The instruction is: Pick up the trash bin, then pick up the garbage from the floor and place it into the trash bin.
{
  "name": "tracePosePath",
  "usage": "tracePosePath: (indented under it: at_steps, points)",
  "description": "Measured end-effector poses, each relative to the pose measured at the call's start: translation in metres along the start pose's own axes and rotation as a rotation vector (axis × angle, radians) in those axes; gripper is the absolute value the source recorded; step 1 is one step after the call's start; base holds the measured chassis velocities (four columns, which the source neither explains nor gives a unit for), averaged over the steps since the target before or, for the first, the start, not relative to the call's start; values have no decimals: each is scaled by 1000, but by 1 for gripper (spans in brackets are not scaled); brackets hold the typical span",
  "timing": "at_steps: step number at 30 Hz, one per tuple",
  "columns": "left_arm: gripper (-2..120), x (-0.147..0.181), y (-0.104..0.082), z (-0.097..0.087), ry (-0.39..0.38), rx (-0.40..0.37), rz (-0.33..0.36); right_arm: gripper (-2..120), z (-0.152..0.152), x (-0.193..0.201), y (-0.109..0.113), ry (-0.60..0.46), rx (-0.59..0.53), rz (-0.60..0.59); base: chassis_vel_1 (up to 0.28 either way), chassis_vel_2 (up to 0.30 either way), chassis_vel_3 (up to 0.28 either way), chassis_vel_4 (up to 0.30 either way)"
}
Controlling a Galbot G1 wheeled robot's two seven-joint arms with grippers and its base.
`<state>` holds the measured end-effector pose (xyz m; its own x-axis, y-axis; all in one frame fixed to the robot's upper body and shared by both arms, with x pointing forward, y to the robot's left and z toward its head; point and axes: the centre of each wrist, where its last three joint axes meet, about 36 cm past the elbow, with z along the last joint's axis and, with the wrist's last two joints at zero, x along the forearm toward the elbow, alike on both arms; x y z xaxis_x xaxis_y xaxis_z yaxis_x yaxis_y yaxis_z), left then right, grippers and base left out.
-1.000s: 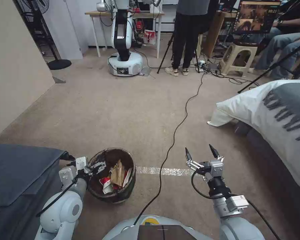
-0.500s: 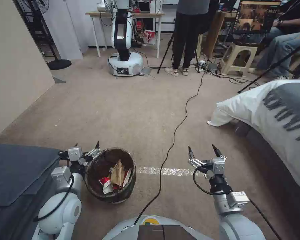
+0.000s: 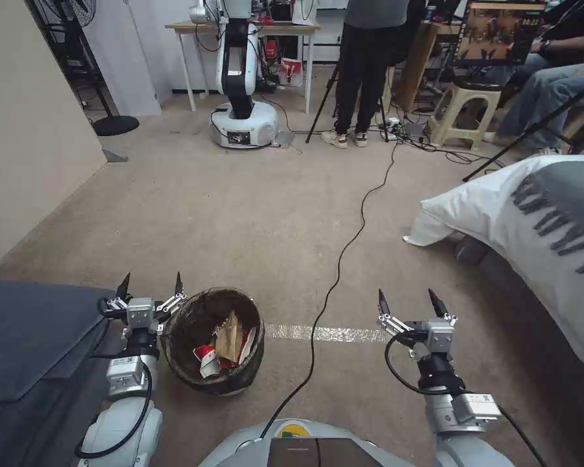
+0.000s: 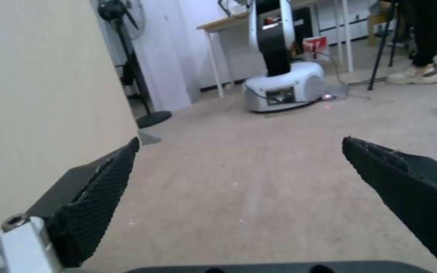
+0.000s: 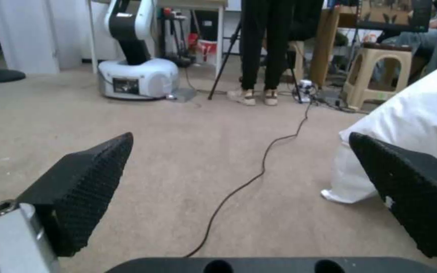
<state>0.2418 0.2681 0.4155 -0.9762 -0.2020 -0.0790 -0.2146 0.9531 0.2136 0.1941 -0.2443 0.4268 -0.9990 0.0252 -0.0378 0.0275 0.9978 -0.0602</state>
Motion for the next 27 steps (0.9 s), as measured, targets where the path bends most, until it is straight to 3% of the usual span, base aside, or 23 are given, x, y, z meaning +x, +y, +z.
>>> tracePosePath:
  at_steps: [27]
  points:
    - [100, 13, 1, 0, 36, -10, -24, 100, 5, 11, 4, -14, -4, -9, 0, 0, 0, 0]
